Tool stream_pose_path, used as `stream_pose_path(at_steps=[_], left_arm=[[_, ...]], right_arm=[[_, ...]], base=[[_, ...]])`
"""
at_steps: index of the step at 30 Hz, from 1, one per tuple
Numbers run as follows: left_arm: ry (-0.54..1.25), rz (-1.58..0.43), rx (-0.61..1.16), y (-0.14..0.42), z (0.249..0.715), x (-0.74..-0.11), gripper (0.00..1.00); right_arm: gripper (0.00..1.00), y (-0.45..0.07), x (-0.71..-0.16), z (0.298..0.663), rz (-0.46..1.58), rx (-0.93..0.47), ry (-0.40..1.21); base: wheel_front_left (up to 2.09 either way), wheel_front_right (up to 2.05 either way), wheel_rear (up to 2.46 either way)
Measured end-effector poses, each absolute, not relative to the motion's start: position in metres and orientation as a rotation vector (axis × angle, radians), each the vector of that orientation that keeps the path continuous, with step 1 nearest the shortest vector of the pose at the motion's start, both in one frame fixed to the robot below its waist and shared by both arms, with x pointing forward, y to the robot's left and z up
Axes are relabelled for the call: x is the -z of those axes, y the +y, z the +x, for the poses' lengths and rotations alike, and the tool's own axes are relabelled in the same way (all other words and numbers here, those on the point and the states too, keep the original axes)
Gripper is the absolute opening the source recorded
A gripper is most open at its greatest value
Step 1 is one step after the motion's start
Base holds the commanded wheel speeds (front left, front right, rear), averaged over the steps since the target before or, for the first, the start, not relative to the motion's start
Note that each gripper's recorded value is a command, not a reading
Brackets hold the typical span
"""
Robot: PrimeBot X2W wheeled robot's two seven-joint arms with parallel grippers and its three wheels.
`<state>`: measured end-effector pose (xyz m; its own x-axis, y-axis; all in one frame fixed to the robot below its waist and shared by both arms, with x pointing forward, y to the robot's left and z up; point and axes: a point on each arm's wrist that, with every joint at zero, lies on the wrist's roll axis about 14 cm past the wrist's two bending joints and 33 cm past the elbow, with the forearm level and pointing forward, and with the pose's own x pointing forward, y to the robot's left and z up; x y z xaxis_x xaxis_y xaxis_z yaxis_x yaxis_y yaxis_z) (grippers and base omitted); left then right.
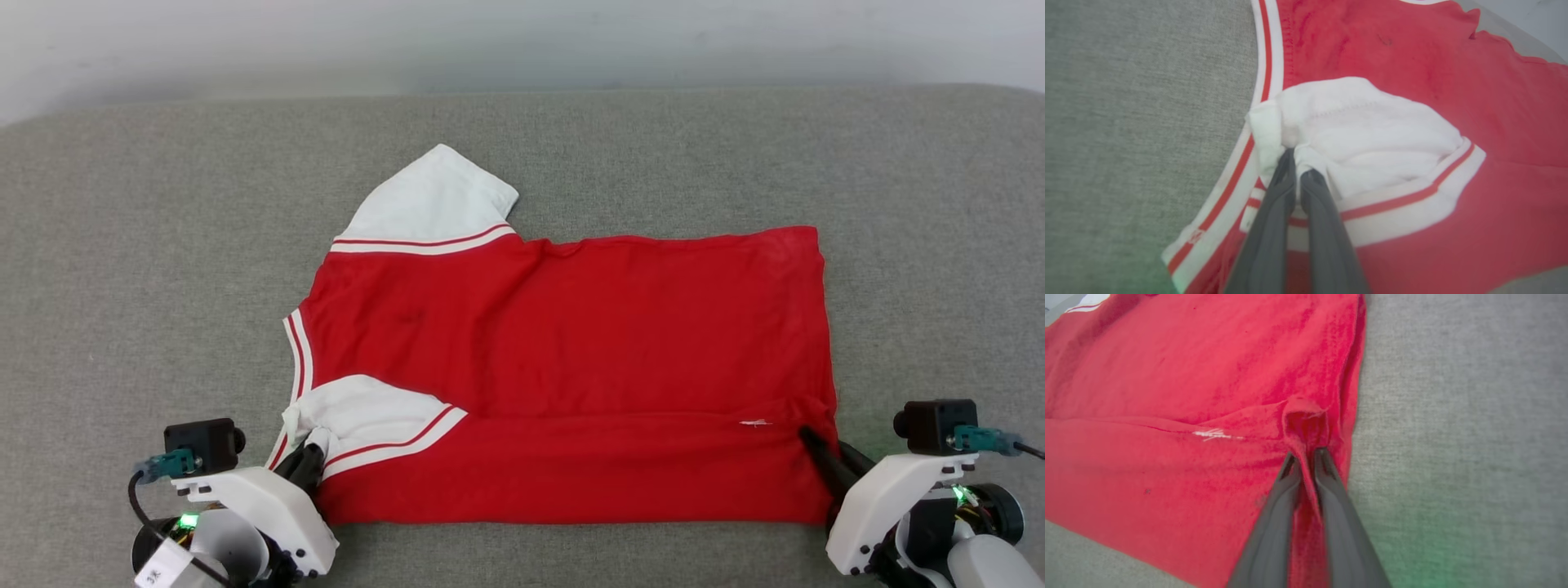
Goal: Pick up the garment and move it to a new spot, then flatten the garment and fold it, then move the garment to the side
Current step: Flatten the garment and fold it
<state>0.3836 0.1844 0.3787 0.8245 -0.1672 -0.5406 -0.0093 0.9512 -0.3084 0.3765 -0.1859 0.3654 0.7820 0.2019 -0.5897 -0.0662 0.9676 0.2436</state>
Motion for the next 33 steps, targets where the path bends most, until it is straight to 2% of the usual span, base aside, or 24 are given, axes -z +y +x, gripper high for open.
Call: stream_pose_path(at_steps=[1, 13, 21, 24, 33], left_arm=[[0.586, -0.309, 0.079, 0.186, 0.385, -0.381, 1.00], [0.461, -0.297, -0.005, 0.219, 0.392, -0.422, 1.00], [0.489, -0.267, 0.020, 0.226, 0.394, -0.445, 1.00], [0.533, -0.254, 0.054, 0.225, 0.393, -0.453, 1.00], [0.824, -0.216, 0.140, 0.210, 0.363, -0.436, 1.00]], right_arm=[[1.00, -0.186, -0.370, 0.379, 0.213, -0.147, 0.629], [1.00, -0.197, -0.448, 0.395, 0.215, -0.095, 0.220], [1.00, -0.208, -0.477, 0.382, 0.203, -0.038, 0.109], [1.00, -0.210, -0.481, 0.374, 0.200, -0.022, 0.105], [1.00, -0.217, -0.496, 0.356, 0.188, 0.018, 0.076]], base=[[0.00, 0.00, 0.00], [0.00, 0.00, 0.00], [0.00, 0.00, 0.00], [0.00, 0.00, 0.00], [0.00, 0.00, 0.00]])
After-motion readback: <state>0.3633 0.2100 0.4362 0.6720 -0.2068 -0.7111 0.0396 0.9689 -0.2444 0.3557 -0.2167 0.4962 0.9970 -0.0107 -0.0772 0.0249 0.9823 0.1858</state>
